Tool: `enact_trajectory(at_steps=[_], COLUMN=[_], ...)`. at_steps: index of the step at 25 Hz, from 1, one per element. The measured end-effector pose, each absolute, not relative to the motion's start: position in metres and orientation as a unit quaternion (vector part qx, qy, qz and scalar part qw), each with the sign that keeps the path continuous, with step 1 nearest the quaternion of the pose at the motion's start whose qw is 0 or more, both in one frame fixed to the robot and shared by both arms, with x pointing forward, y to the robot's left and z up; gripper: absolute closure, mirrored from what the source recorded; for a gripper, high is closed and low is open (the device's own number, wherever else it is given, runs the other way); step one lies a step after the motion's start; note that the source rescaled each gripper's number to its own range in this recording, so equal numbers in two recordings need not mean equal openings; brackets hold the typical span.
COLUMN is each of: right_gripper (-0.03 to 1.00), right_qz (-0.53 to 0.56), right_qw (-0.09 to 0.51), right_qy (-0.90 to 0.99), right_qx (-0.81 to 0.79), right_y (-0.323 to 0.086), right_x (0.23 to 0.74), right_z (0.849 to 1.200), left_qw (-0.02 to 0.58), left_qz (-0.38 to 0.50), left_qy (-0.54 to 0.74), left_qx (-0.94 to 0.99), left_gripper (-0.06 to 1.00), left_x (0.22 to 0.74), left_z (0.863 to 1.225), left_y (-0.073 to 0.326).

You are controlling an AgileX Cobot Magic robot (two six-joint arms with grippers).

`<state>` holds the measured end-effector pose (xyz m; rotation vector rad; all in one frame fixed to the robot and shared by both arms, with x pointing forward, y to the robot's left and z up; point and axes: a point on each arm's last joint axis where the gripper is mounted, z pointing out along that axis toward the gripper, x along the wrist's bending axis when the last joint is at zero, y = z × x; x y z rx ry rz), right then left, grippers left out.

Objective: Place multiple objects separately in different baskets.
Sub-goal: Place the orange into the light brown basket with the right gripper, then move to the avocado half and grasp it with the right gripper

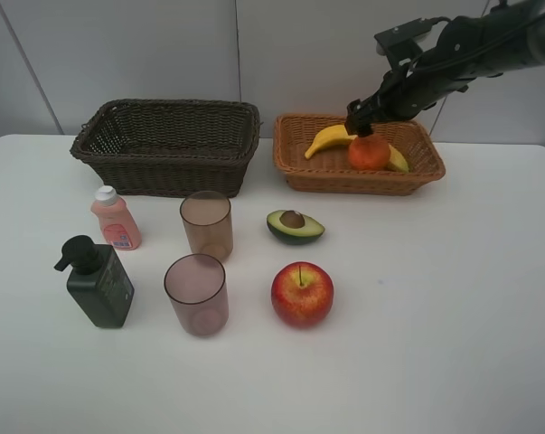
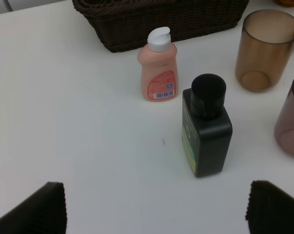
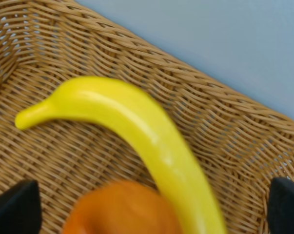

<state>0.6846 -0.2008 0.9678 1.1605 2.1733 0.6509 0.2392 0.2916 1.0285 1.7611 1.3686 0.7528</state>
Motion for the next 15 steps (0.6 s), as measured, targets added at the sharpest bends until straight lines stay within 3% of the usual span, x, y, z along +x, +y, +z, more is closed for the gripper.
enact_trajectory(at_steps=[15], right_gripper=[-0.02], right_qz=[0.244], right_qw=[0.292], right_qy=[0.816], right_qx=[0.435], right_y=[-0.2009], right_x=[0.6845], right_z=[0.9677], left_qw=[0.384], left_qz=[0.295], left_qy=[0.537], left_qx=[0.691], left_gripper=[-0.03], left_x=[0.2392], left_z=[1.0285], left_y=[0.2916])
